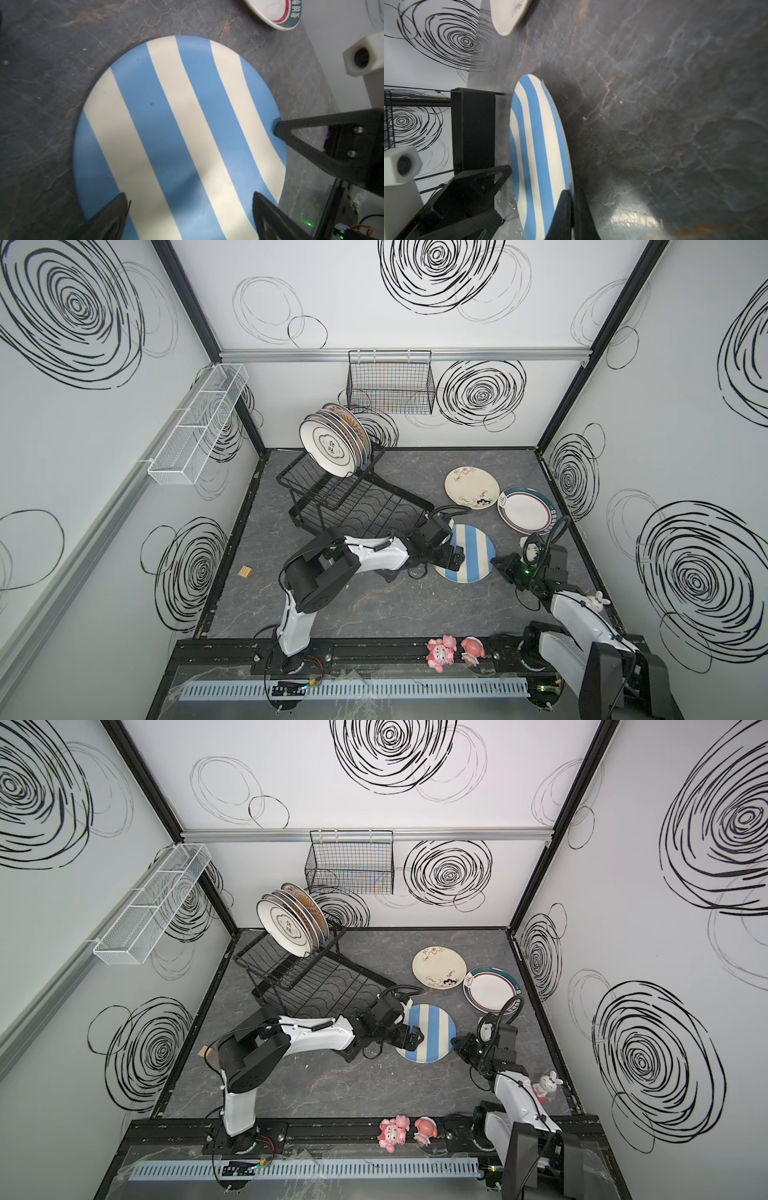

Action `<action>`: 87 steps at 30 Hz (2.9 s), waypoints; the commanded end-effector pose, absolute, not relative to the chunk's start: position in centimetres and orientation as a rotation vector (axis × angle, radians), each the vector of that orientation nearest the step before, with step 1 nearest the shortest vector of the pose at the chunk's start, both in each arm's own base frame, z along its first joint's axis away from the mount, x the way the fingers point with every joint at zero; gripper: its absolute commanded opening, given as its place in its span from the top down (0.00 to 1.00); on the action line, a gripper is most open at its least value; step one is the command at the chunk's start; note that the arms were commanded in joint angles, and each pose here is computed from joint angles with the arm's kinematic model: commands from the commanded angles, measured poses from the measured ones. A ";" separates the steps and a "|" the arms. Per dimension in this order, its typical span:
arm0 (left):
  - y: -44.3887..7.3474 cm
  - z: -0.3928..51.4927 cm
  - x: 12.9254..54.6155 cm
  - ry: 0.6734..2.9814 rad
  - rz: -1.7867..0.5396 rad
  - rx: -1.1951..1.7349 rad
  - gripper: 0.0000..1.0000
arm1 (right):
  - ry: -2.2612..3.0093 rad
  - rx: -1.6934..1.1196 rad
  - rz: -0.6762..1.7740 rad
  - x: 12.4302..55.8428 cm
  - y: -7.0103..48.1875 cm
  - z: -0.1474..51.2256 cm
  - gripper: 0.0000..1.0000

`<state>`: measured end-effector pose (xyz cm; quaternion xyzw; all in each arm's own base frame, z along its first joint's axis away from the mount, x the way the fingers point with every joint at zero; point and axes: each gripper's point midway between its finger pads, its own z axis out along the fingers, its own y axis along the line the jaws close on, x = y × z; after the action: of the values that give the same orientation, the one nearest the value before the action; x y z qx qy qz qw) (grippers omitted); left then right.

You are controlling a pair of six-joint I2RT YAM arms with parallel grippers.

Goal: Load the plates into the dish rack

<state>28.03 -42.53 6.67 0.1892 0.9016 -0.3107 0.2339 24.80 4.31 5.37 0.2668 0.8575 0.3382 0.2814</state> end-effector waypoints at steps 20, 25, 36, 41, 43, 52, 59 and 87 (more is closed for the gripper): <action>-42.0 6.3 30.6 2.450 -0.767 0.426 0.04 | 2.242 0.704 0.839 23.9 3.5 6.3 1.00; -41.8 5.1 31.2 2.469 -0.695 0.417 0.04 | 2.245 0.741 0.843 23.3 3.6 4.8 1.00; -42.2 3.7 32.0 2.485 -0.633 0.436 0.04 | 2.262 0.785 0.809 22.8 3.4 3.7 0.68; -42.0 3.3 32.3 2.491 -0.616 0.438 0.04 | 2.281 0.808 0.811 22.7 3.4 3.0 0.49; -41.8 3.2 32.5 2.494 -0.605 0.433 0.04 | 2.289 0.822 0.797 22.7 3.2 2.8 0.45; -41.8 2.3 32.9 2.507 -0.616 0.437 0.04 | 2.325 0.820 0.768 23.4 2.8 2.0 0.43; -42.2 1.6 32.6 2.520 -0.665 0.454 0.04 | 2.396 0.832 0.824 22.9 3.7 0.5 0.46; -44.0 5.9 30.9 2.444 -0.871 0.477 0.04 | 2.207 0.662 1.035 26.1 4.7 8.7 1.00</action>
<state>32.45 -43.01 3.74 0.1669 0.9087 -0.2813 0.2592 25.68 4.34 6.67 0.2688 0.8361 0.3755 0.2961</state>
